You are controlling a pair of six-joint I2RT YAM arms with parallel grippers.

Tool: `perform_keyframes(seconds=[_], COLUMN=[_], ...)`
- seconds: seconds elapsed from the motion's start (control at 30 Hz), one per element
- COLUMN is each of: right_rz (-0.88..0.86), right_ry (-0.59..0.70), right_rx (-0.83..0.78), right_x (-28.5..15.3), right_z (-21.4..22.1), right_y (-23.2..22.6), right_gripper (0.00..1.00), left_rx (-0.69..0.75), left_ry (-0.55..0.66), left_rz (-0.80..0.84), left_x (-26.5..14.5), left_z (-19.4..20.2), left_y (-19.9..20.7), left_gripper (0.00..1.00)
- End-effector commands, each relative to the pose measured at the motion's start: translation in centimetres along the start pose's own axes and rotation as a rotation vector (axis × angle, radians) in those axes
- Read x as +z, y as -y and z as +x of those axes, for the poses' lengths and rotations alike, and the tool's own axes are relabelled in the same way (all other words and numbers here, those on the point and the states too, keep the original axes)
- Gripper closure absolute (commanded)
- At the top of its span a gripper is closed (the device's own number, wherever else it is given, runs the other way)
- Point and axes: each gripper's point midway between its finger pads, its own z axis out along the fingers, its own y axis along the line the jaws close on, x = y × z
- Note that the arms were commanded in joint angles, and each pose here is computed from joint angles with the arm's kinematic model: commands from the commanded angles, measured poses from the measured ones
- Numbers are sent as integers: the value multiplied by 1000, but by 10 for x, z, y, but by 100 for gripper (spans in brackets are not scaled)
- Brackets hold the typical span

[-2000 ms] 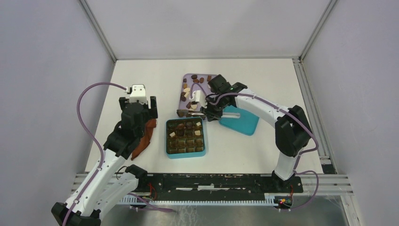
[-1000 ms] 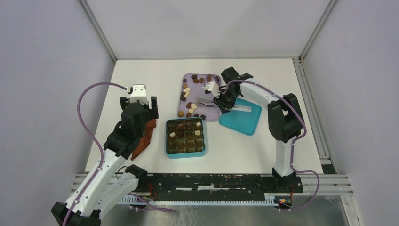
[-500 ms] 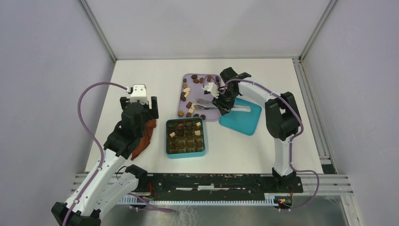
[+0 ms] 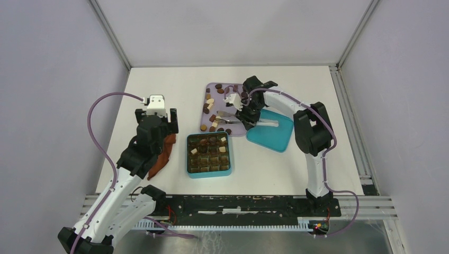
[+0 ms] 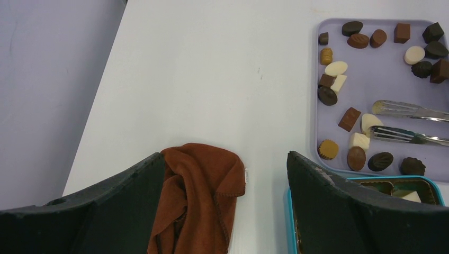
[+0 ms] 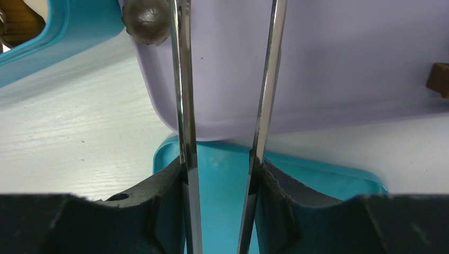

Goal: Pack the chocolate
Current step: Pick up the fake chocolate from the plate.

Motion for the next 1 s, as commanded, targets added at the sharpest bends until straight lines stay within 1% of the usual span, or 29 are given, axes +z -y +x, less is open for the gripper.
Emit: perform_keyframes(seconds=[0.0, 0.27, 0.6, 0.83, 0.97], right_rz=[12, 40, 115, 105, 103], right_ry=[24, 7, 1, -8, -19], right_rx=[-28, -12, 19, 32, 35], right_x=[-4, -2, -14, -8, -6], right_z=[-18, -21, -19, -16, -14], right_y=[3, 10, 22, 23, 23], right_gripper=[52, 52, 52, 53, 49], left_rx=[-13, -14, -13, -13, -12], left_ry=[35, 37, 37, 35, 35], left_rz=[6, 3, 5, 5, 5], left_x=[1, 1, 1, 1, 1], left_z=[-10, -10, -10, -10, -9], left_y=[1, 0, 1, 1, 1], left_gripper=[10, 10, 10, 10, 10])
